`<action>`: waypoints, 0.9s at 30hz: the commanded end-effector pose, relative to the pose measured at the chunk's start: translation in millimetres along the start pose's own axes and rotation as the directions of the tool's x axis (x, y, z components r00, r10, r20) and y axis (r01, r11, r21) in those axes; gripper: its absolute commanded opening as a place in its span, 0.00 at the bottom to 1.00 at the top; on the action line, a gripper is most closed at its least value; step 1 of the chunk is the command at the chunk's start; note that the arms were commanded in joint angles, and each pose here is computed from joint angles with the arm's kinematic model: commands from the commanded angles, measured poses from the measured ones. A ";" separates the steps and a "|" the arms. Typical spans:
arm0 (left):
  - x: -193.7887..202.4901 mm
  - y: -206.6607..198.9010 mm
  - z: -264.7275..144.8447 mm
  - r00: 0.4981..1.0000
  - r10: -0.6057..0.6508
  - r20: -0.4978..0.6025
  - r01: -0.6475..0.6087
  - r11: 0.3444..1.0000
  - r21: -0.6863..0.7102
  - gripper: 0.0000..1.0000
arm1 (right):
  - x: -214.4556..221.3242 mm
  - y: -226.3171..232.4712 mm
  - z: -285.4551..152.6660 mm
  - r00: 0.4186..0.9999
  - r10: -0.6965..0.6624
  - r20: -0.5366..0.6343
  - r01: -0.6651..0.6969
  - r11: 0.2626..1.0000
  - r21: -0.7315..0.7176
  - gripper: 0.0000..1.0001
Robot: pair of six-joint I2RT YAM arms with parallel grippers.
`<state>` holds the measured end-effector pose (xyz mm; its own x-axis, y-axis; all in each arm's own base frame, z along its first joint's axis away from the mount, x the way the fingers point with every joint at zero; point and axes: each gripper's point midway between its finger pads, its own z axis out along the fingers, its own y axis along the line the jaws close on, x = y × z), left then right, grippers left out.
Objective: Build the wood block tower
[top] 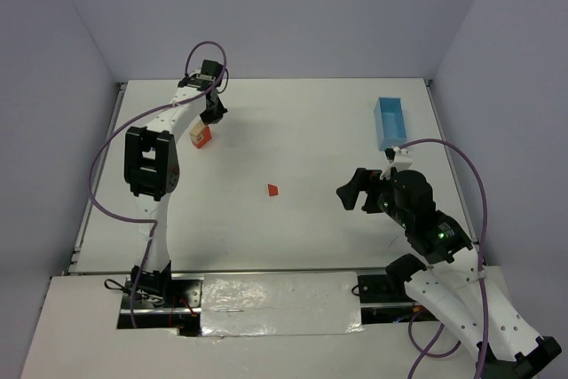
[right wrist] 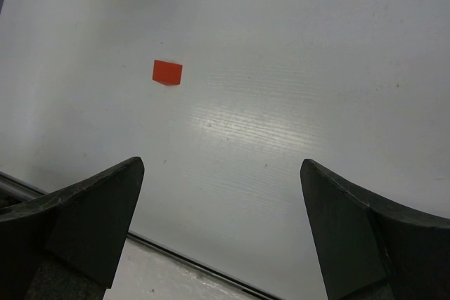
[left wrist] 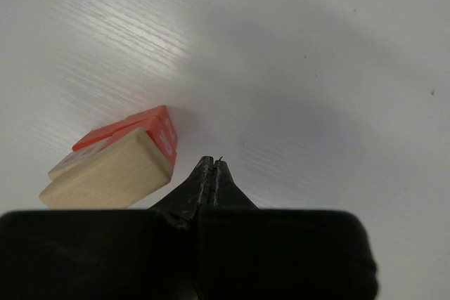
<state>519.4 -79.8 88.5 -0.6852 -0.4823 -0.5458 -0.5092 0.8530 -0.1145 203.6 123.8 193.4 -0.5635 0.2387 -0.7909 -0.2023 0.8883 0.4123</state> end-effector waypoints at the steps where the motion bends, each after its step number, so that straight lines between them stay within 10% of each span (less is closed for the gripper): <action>1: -23.6 -30.3 -29.8 0.998 0.027 0.062 -0.038 0.983 0.178 0.00 | -7.1 5.7 2.2 0.999 -0.006 0.035 0.007 1.000 -0.025 1.00; 13: -119.4 -0.3 -92.6 0.896 0.219 0.386 -0.332 0.907 0.257 0.00 | -7.4 6.9 1.6 0.999 -0.006 0.036 0.008 0.999 -0.033 1.00; 27: 3.5 33.9 -93.2 0.924 0.378 -0.056 -0.339 0.878 0.338 0.00 | -7.8 8.6 1.0 0.999 -0.008 0.041 0.010 0.999 -0.044 1.00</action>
<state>477.8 -67.1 190.8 -0.7477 -0.1914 -0.6358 -0.0599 0.9731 -0.2225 202.6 124.9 192.2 -0.5670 0.2369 -0.7889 -0.2077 0.8856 0.4153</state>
